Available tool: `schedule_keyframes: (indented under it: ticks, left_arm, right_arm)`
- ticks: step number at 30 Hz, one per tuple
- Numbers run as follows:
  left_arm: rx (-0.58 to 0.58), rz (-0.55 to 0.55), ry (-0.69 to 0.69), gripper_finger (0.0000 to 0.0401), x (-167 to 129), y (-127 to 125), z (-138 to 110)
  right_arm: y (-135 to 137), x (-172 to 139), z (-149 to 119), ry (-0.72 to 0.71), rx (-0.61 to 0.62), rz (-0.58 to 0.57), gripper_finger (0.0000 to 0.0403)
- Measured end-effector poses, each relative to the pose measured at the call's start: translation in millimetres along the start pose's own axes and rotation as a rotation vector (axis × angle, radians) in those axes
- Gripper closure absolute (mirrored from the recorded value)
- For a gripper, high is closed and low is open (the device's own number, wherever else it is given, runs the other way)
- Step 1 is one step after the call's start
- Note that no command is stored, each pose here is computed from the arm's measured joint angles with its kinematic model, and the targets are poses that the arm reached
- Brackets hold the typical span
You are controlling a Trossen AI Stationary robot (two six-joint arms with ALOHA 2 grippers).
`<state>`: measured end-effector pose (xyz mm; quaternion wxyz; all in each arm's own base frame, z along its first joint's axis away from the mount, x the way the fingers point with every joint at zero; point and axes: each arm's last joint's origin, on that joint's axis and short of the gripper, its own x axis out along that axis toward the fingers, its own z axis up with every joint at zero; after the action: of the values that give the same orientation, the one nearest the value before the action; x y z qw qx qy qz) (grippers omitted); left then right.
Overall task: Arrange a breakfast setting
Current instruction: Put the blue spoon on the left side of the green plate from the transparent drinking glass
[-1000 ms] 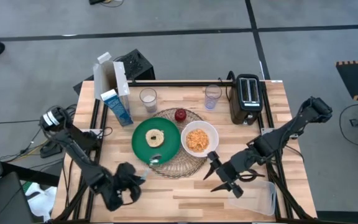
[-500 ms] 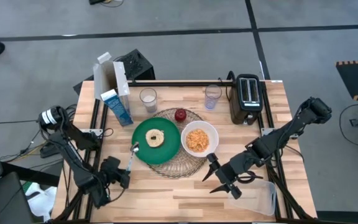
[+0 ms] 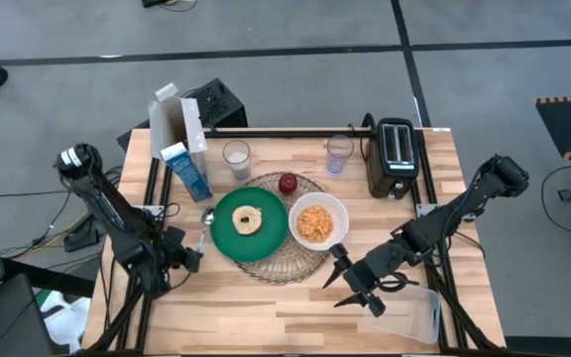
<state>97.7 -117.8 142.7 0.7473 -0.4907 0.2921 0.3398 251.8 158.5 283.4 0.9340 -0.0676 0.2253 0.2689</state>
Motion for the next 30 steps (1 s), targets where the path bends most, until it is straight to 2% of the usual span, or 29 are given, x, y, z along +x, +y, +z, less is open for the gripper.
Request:
schedule_keyframes:
  ticks: [5, 11, 16, 20, 25, 30]
  left_arm:
    - [-0.013, 0.023, -0.002, 0.0370, -5.2, 5.9, 15.0]
    - [-0.018, 0.128, -0.010, 0.0373, -4.8, 13.6, 29.1]
    - [-0.097, 0.100, 0.039, 0.0371, 14.3, 26.1, 25.5]
    - [-0.134, 0.096, 0.022, 0.0371, 24.7, 34.2, 28.0]
    - [-0.174, 0.055, -0.006, 0.0370, 31.4, 34.5, 30.0]
    - [-0.180, 0.058, -0.003, 0.0370, 31.8, 34.5, 30.2]
  right_arm:
    - [0.1, -0.1, -2.9, 0.030, -0.003, 0.001, 0.0143]
    - [-2.8, 4.1, -17.4, 0.049, 0.005, -0.009, 0.0143]
    - [-8.5, 5.7, -22.9, 0.045, 0.037, -0.027, 0.0143]
    - [-10.3, 5.9, -22.6, 0.034, 0.039, -0.032, 0.0143]
    - [-10.4, 5.9, -21.3, 0.021, 0.038, -0.033, 0.0143]
    - [-10.5, 5.9, -20.6, 0.014, 0.024, -0.033, 0.0143]
